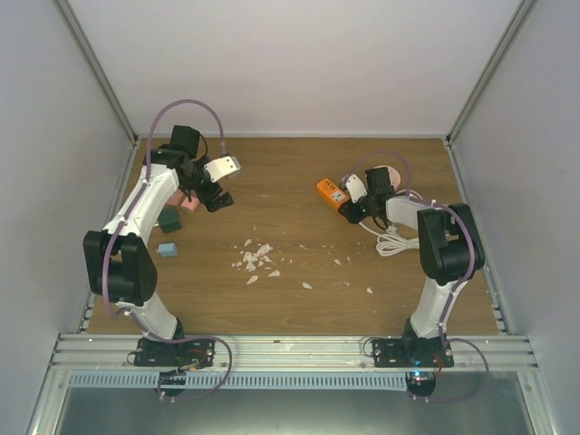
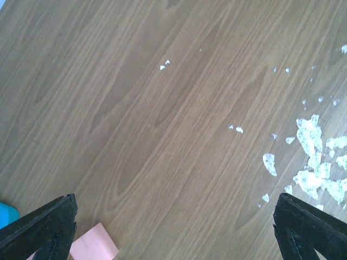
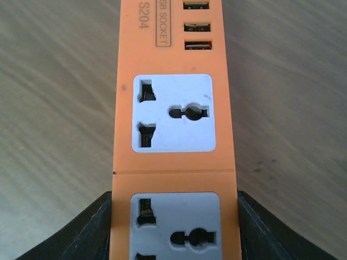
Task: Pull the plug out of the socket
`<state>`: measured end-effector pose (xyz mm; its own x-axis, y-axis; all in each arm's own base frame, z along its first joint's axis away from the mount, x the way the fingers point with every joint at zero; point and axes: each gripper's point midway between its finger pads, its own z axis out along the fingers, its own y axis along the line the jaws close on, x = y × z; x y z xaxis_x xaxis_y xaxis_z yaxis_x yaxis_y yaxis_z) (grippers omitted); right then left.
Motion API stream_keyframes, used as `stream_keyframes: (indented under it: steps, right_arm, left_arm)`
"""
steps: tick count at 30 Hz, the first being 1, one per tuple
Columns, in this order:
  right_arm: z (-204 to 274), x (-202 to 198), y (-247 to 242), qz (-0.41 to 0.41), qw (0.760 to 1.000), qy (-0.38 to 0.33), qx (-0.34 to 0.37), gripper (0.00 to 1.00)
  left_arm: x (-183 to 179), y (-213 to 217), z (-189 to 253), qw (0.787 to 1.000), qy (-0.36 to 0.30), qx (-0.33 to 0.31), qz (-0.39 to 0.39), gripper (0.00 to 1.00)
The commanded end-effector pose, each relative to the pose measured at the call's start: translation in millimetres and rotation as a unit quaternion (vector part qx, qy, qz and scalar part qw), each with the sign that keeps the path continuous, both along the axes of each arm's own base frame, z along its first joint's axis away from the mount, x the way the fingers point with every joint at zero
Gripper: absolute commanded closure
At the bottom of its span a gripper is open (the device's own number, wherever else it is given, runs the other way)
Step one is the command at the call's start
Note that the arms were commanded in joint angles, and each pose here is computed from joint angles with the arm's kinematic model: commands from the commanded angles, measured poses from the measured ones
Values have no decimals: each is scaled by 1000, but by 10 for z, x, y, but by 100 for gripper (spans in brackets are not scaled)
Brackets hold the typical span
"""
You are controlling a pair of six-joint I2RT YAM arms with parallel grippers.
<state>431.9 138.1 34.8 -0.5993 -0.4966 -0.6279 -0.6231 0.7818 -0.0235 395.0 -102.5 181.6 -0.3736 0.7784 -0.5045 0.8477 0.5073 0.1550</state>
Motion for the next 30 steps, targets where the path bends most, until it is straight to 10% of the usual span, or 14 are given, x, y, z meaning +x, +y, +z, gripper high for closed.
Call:
stream_keyframes:
  steps: [1,12,30]
  right_arm:
    - [-59,212,-187,-55,998,3,-13,55]
    - [376,367,-119,-47,998,-31,12,16]
    - [2001,547,-423,-30,985,-151,71,0]
  left_arm:
    - [82,-128,99,999,2,-42,17,1]
    - [303,-218,299,991,36,-115,63,1]
    - [985,337,845,942,59,-242,224,1]
